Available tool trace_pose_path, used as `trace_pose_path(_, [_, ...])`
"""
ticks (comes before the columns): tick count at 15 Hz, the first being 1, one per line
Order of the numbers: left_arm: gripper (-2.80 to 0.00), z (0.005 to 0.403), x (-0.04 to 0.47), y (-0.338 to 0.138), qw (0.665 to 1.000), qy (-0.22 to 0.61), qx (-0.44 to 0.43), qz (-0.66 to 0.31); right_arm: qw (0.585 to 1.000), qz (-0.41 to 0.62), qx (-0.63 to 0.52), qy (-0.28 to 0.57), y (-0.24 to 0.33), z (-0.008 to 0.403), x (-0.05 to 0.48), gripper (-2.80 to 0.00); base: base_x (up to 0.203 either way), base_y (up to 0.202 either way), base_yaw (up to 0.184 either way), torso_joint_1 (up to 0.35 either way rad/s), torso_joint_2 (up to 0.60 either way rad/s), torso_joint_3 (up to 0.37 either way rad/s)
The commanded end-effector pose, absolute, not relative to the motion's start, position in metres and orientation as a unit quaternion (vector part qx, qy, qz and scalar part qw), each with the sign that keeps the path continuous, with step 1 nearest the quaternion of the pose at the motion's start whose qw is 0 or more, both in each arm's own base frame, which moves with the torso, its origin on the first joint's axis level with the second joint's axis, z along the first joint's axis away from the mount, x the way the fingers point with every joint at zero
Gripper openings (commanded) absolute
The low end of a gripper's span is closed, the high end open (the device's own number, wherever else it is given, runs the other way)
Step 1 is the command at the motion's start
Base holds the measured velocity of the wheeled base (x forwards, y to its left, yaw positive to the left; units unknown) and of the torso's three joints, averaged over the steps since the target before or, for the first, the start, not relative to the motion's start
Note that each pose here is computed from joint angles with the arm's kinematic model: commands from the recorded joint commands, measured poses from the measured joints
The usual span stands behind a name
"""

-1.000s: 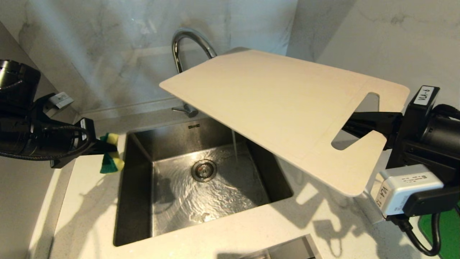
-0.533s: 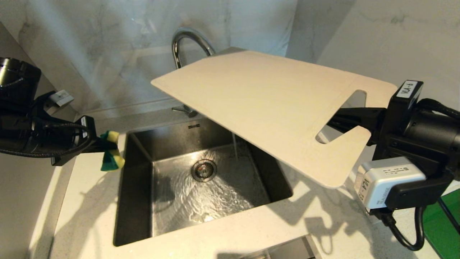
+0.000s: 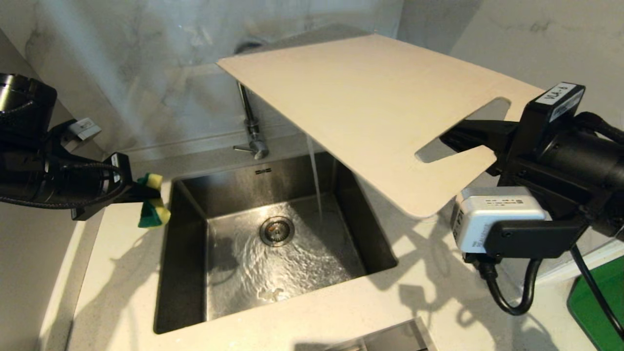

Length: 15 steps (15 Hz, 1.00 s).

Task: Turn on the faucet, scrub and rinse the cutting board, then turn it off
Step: Put down the cutting board

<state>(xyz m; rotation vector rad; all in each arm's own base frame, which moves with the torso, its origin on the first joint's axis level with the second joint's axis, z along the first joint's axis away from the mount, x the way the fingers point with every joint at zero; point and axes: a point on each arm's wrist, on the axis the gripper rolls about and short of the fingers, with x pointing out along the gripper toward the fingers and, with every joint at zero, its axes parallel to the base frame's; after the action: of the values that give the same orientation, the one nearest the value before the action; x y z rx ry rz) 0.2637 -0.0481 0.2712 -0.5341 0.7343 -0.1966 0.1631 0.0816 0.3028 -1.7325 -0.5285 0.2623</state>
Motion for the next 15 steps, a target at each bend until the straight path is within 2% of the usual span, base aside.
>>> trace_pose_path(1, [-2.8, 0.27, 0.265, -0.048, 0.893, 0.356, -0.259, -0.094, 0.615, 0.086, -0.756, -0.206, 0.089, 0.305, 0.155, -2.8, 0.0, 0.0, 0.0, 0.0, 0.0, 0.0])
trace_pose_path(6, [-2.8, 0.266, 0.269, -0.049, 0.892, 0.362, -0.256, -0.095, 0.635, 0.037, -0.758, -0.145, 0.1, 0.309, 0.146, -2.8, 0.0, 0.0, 0.0, 0.0, 0.0, 0.0])
trace_pose_path(12, [-2.8, 0.267, 0.268, -0.049, 0.894, 0.361, -0.246, -0.1, 0.65, 0.021, -0.746, -0.141, 0.112, 0.322, 0.15, -2.8, 0.0, 0.0, 0.0, 0.0, 0.0, 0.0])
trace_pose_path(15, [-2.8, 0.268, 0.267, -0.049, 0.895, 0.359, -0.245, -0.1, 0.683, 0.013, -0.723, -0.11, 0.122, 0.321, 0.143, -2.8, 0.0, 0.0, 0.0, 0.0, 0.0, 0.0])
